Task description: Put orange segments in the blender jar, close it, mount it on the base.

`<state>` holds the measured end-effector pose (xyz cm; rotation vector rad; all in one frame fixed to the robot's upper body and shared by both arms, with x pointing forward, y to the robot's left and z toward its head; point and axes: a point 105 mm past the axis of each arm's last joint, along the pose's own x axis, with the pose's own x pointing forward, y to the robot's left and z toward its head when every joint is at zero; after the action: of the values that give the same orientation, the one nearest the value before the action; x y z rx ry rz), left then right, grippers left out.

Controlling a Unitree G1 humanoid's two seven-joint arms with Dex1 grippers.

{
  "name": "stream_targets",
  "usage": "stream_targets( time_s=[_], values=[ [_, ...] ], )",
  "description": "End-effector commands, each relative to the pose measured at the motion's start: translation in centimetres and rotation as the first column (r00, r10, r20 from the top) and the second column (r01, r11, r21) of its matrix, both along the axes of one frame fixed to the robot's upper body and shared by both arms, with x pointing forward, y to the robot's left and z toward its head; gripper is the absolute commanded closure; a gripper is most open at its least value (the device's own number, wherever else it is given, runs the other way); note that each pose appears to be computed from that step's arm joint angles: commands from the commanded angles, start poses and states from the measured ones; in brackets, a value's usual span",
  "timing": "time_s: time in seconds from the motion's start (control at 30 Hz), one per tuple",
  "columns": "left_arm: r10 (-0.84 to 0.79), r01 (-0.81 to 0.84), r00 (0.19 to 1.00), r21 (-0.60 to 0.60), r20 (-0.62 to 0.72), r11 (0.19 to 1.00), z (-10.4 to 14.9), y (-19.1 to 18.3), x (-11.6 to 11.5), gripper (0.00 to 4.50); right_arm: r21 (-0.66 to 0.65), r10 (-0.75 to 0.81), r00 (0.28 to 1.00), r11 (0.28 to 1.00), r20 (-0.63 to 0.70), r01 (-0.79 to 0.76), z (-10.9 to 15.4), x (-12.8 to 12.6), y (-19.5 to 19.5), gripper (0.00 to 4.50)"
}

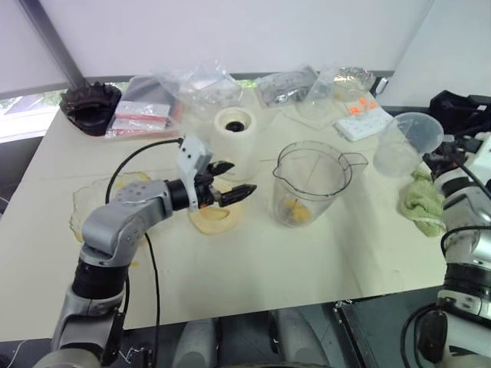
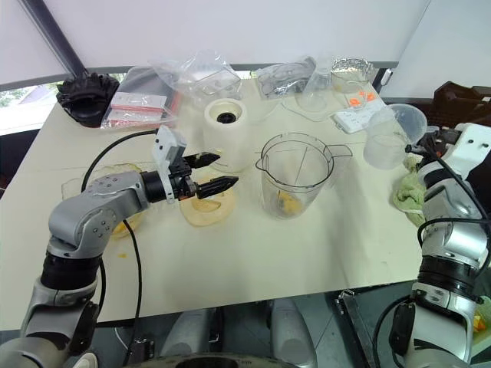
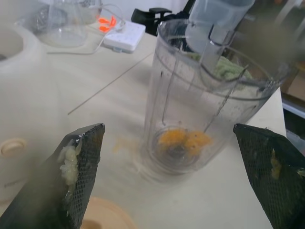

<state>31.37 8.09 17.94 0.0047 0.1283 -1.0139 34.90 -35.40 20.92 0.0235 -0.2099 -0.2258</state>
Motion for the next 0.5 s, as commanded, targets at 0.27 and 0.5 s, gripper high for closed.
stream_targets(
  time_s=[0.27, 0.5],
  values=[
    [-0.023, 0.023, 0.998, 0.004, 0.05, 1.0, 0.8, -0.7, 0.1, 0.0, -0.301, 0.138, 0.982, 0.949, 0.126, -0.095, 8.6, -2.7, 4.1, 4.44],
    [-0.03, 0.029, 0.999, 0.018, 0.036, 0.999, 0.0, -0.5, 0.1, 0.0, -0.454, 0.248, 0.966, 0.87, 0.068, -0.191, 9.5, -4.3, 7.4, 4.44]
  ],
)
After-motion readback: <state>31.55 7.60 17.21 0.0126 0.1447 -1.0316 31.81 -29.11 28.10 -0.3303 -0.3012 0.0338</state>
